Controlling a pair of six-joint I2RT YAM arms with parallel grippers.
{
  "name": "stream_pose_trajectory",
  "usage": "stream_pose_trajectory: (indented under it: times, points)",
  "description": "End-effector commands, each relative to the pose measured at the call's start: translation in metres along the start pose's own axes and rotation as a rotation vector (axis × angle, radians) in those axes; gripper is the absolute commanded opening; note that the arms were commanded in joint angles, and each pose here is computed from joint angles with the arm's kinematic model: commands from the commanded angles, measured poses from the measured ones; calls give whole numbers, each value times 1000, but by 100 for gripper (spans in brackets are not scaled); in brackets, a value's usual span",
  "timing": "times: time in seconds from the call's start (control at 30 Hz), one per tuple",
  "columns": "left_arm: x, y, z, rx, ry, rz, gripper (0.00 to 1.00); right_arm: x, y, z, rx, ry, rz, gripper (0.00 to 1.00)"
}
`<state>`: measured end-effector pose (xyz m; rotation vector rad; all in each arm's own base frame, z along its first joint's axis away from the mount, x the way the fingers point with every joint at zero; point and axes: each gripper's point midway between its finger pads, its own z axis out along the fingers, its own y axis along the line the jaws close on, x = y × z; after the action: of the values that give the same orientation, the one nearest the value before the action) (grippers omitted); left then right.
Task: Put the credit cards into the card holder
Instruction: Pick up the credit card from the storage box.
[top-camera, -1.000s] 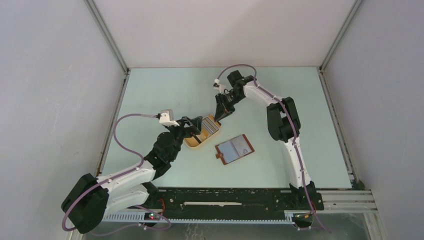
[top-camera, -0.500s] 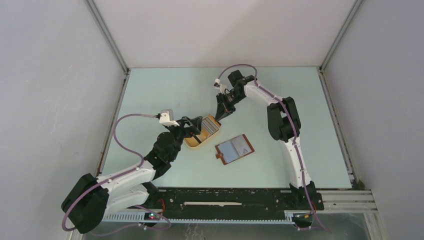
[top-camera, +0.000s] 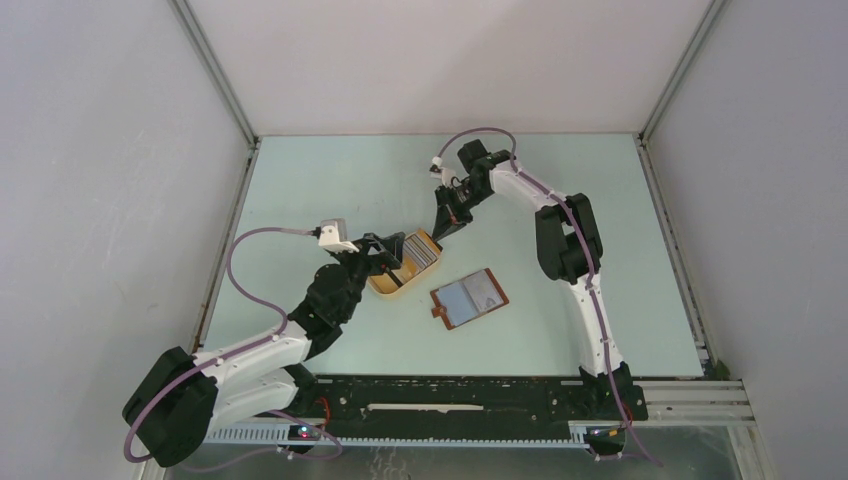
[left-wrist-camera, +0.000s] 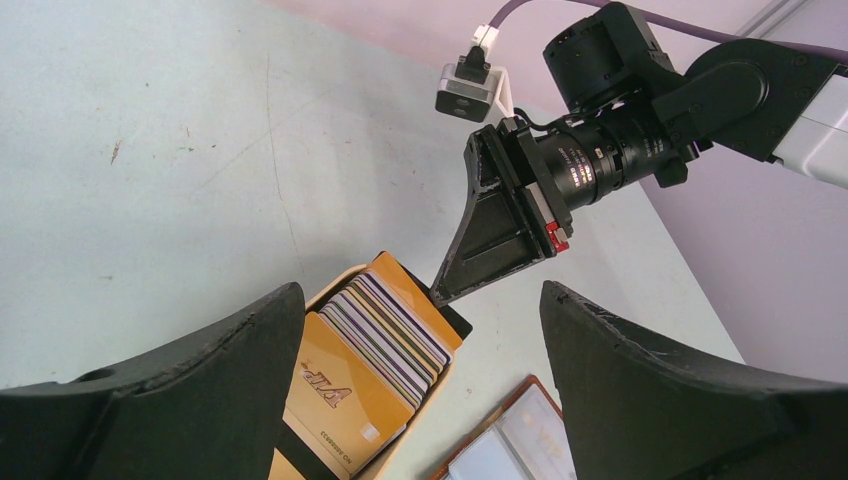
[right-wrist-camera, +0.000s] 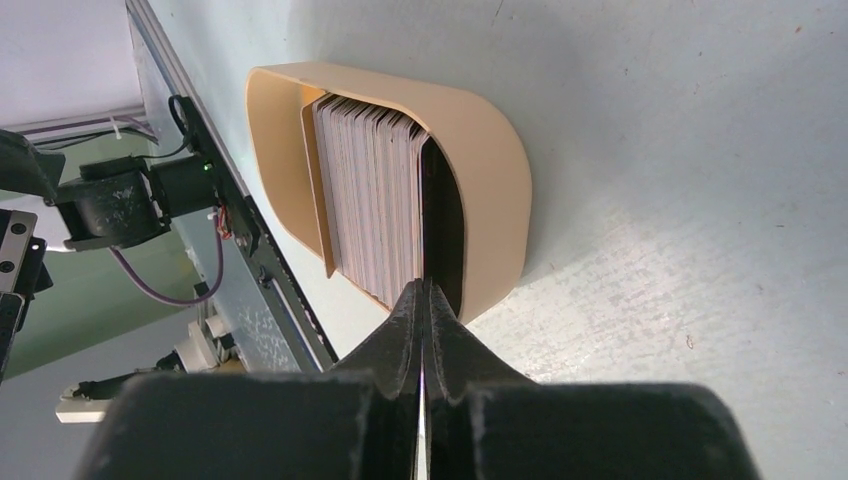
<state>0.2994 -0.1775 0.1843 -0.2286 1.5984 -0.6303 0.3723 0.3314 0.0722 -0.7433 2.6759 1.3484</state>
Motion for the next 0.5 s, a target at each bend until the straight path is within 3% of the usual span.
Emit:
stream_pose_trajectory:
  times: [0.0,0.47]
  points:
    - [-6,0,-2,9,-30,-17,92,-11,21,-20,8,-44,-48,0]
    - [-6,1,-2,9,-30,-17,92,-12,26,-9,159,-55,-172,0]
